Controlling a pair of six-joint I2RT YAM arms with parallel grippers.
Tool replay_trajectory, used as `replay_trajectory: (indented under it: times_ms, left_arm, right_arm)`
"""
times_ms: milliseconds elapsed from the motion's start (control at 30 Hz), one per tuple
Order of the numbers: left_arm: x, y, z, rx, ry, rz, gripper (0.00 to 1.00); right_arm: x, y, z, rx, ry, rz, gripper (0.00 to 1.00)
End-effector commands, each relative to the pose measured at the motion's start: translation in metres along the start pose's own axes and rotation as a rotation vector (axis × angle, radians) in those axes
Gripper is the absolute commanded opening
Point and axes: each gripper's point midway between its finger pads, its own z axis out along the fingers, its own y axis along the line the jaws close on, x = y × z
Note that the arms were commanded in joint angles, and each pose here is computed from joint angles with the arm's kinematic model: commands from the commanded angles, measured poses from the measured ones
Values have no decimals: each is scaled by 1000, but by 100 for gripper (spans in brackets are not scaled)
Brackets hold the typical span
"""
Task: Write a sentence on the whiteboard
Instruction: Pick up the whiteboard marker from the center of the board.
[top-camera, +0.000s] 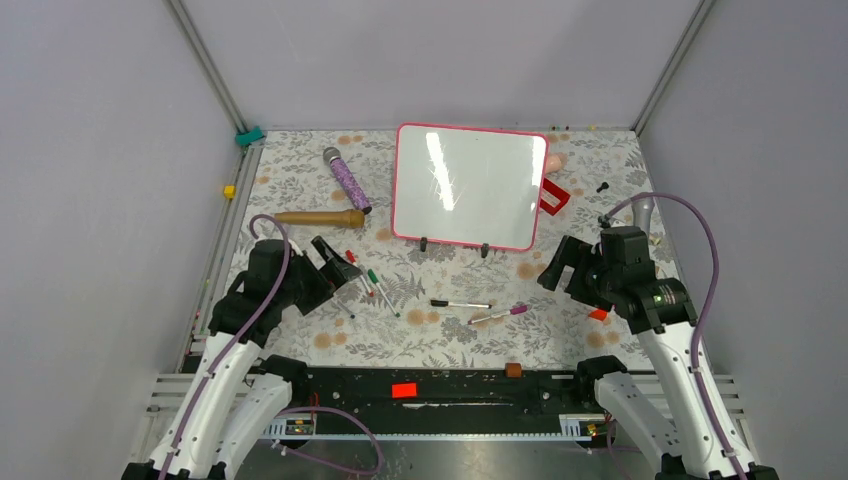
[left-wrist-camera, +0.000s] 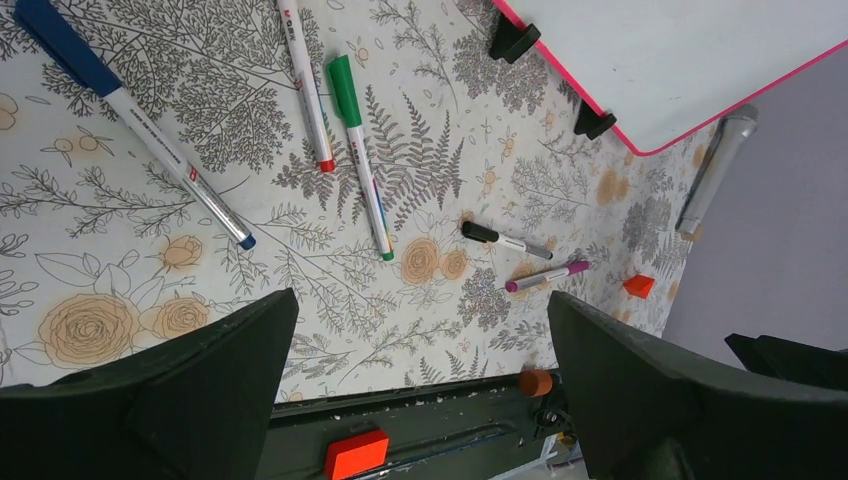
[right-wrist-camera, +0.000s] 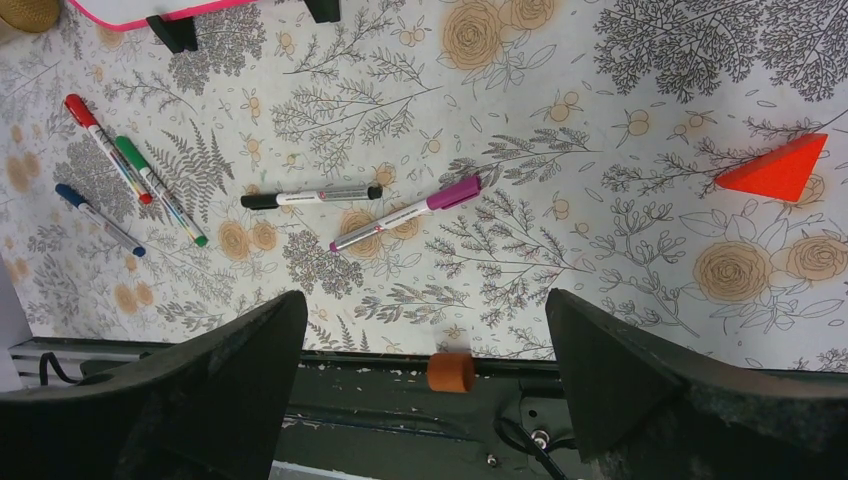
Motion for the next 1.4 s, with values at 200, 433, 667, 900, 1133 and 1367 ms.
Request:
replay_trajectory:
  times_ms: [200,433,667,900,1133,1367]
  left_arm:
    - [-17,-6,-4,22,-79,136,99]
    - [-23,2,-7,-13,-97,256,99]
    - [-22,3,3,-23,-76,271,98]
    - [-29,-9,5,-15,-72,312,94]
    - [-25,-4,29,-69,-6,209,86]
    - [-38,0,58,-194,45,158,70]
  right_arm:
    - [-5,5,4,-6,-16,31,97]
    - [0,36,15,-197,28,-15,88]
    - [1,53,33,-186,69,-215,86]
    - [14,122,43,-250,65,-561,87]
    - [24,164,64,-246,100,-691,82]
    - [37,157,67,-251,141,-701,79]
